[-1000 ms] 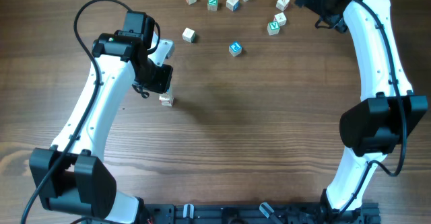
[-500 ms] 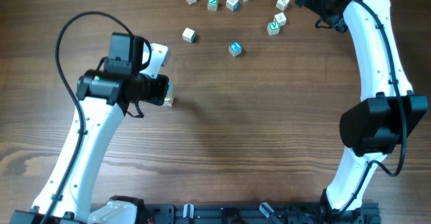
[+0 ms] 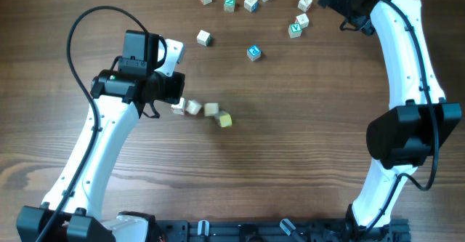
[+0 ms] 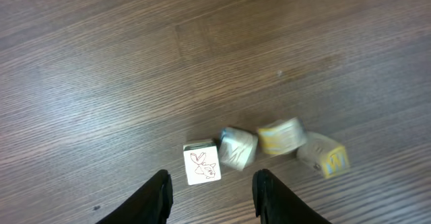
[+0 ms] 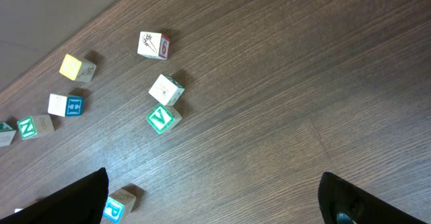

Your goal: Form a tower

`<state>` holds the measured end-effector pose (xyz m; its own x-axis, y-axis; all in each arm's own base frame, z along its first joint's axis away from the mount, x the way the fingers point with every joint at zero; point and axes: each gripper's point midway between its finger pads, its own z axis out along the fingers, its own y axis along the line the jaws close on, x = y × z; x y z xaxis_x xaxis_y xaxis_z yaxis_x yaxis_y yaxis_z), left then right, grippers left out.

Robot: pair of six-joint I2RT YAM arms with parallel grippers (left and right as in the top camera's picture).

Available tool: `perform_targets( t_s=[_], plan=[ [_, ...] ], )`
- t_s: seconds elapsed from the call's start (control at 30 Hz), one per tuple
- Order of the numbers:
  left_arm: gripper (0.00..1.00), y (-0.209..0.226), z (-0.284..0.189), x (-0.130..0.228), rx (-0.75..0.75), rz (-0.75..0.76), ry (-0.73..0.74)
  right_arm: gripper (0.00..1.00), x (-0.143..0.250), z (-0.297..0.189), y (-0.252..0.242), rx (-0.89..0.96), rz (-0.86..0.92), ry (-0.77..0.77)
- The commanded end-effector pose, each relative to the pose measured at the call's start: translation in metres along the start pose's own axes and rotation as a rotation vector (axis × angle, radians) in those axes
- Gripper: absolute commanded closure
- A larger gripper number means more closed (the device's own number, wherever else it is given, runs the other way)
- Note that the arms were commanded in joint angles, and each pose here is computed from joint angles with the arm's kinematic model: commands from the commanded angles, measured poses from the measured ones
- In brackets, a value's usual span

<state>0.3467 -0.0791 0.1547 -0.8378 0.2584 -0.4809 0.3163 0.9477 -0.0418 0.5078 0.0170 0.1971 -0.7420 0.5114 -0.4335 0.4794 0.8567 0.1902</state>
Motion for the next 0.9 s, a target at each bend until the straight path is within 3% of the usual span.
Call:
perform_targets(
  t_s=[0.0, 0.3, 0.47, 0.6, 0.87],
  plan=[
    [0.59, 0.005, 0.0, -0.002, -0.025, -0.039, -0.007, 0.0, -0.007, -0.012, 0.001, -0.011, 0.011, -0.031],
    [0.6, -0.016, 0.001, -0.008, 0.049, -0.037, -0.029, 0.01, -0.007, -0.012, 0.001, -0.011, 0.011, -0.031],
    [0.62, -0.027, 0.001, -0.01, 0.066, -0.115, -0.031, 0.0, -0.007, -0.012, 0.001, -0.011, 0.011, -0.031],
    [0.58, -0.034, 0.002, -0.004, 0.071, -0.171, -0.002, 0.0, -0.007, -0.012, 0.001, -0.011, 0.011, -0.031],
    [0.55, 0.008, -0.015, -0.006, -0.056, -0.403, -0.057, 0.0, -0.007, -0.012, 0.001, -0.011, 0.011, -0.032]
  ],
)
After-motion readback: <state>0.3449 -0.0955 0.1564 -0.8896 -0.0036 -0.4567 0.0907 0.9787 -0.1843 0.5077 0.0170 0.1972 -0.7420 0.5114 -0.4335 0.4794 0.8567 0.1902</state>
